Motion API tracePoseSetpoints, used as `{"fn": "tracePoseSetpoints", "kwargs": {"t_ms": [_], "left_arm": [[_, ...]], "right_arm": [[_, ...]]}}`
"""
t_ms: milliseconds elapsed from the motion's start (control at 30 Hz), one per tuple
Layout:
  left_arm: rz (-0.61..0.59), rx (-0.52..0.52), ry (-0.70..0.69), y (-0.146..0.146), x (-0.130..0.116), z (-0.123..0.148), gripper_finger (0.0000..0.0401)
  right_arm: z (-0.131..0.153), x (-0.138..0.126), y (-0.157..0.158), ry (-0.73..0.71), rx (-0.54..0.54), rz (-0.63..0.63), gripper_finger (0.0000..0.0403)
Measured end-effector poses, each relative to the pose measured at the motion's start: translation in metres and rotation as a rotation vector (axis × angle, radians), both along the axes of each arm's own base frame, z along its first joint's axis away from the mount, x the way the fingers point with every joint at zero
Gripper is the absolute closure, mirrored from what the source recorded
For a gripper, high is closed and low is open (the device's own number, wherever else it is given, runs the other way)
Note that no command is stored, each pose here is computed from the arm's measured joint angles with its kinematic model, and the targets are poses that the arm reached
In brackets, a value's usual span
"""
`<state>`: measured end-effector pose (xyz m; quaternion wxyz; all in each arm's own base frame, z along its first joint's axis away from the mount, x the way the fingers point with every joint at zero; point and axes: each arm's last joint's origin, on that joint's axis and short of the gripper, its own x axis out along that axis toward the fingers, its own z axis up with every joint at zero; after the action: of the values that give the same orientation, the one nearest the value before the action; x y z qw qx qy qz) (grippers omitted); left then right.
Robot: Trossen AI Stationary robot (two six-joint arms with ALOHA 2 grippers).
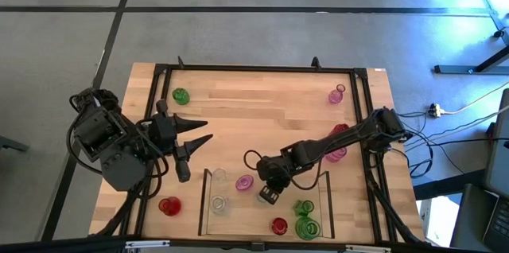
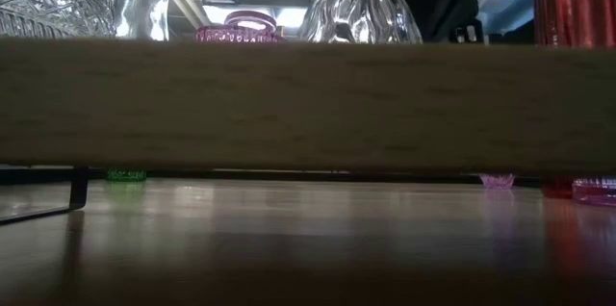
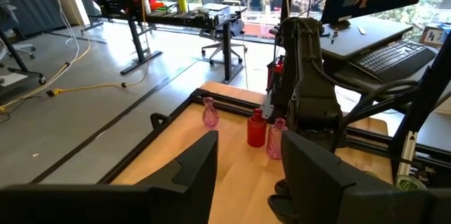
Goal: Sort vases onto shelf
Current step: Put the transparent vase aligned with the other transparent vases on the shelf
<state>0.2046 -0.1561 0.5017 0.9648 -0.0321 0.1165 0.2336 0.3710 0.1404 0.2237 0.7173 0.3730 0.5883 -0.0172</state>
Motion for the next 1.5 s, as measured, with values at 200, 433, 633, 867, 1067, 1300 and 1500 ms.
{"fn": "tracePoseSetpoints", "kwargs": {"t_ms": [200,433,633,867,1067,1300,1500], "left_arm": [[0.006,0.004,-0.003,0.000,0.000,0.000,0.0252],[0.006,0.003,-0.003,0.000,0.000,0.000,0.0252],[0.006,0.003,-0.003,0.000,0.000,0.000,0.0252],[0.009,0.003,-0.003,0.001,0.000,0.000,0.0252],[0.009,0.003,-0.003,0.001,0.000,0.000,0.0252],[0.009,0.003,-0.003,0.001,0.000,0.000,0.0252],[0.009,0.003,-0.003,0.001,0.001,0.000,0.0252]], "right_arm": [[0.001,0.005,0.002,-0.045,0.033,0.007,0.0403],[0.002,0.005,0.006,-0.051,0.060,0.023,0.0403],[0.001,0.004,0.008,-0.052,0.061,0.030,0.0403],[0.004,0.008,0.010,-0.079,0.108,0.025,0.0403],[0.003,0.006,0.010,-0.063,0.099,0.025,0.0403],[0.004,0.012,0.015,-0.115,0.140,0.034,0.0403],[-0.007,0.019,0.026,-0.139,0.181,0.043,0.0403]]}}
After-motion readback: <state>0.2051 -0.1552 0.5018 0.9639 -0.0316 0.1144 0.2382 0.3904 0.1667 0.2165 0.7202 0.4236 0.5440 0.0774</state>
